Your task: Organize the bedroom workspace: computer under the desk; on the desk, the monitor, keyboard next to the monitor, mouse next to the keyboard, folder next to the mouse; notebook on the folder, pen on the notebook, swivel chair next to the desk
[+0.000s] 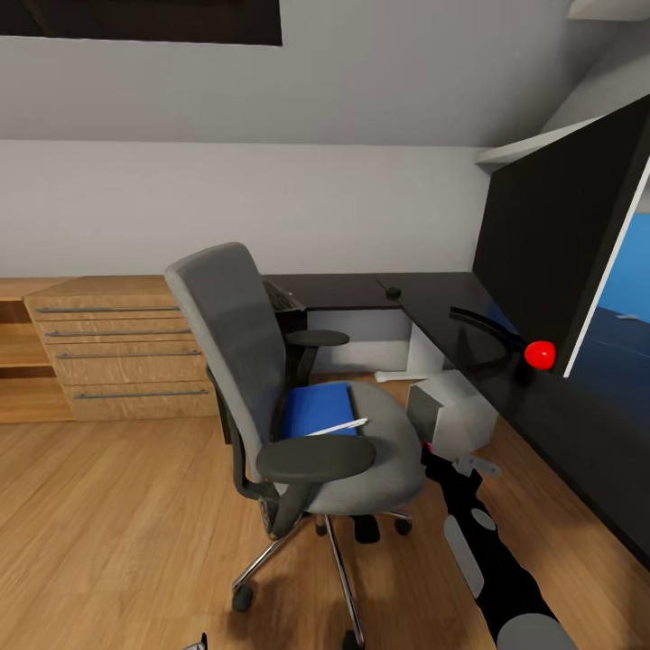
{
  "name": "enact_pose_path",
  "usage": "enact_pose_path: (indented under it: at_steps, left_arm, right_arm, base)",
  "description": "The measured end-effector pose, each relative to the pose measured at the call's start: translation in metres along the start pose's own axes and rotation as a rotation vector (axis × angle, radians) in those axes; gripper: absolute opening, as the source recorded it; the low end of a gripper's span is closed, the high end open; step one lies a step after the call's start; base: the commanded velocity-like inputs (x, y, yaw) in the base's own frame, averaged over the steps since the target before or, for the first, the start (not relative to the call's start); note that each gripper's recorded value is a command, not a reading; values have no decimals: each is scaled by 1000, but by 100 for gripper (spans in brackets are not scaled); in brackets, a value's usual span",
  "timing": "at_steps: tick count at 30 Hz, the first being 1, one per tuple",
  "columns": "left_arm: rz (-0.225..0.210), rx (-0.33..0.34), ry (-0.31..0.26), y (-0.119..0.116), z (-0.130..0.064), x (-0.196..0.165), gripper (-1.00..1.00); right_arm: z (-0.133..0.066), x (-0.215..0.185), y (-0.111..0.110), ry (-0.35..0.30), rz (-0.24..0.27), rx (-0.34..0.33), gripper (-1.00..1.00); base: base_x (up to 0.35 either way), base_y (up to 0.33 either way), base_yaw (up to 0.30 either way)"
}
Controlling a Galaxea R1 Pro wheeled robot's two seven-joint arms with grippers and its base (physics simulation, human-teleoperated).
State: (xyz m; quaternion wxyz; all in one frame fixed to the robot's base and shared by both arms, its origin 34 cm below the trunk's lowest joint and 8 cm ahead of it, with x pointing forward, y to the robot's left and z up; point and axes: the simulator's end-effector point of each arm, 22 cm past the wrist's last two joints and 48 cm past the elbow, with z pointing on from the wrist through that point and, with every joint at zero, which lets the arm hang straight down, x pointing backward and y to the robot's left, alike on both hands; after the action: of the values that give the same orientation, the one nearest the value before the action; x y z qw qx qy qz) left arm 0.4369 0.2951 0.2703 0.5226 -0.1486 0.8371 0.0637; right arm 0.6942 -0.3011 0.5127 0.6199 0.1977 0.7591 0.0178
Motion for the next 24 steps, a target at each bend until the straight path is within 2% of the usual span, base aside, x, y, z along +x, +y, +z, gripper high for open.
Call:
enact_pose_path:
  at_steps: [15, 24]
  left_arm:
    - [1, -5, -1, 3, 0, 0, 100]
    - [1, -5, 1, 3, 0, 0, 100]
  right_arm:
    - [0, 1, 0, 4, -3, -3, 100]
    - [-1, 13, -1, 27, -6, -1, 100]
  base:
    - [5, 0, 0]
    - [135, 68, 0]
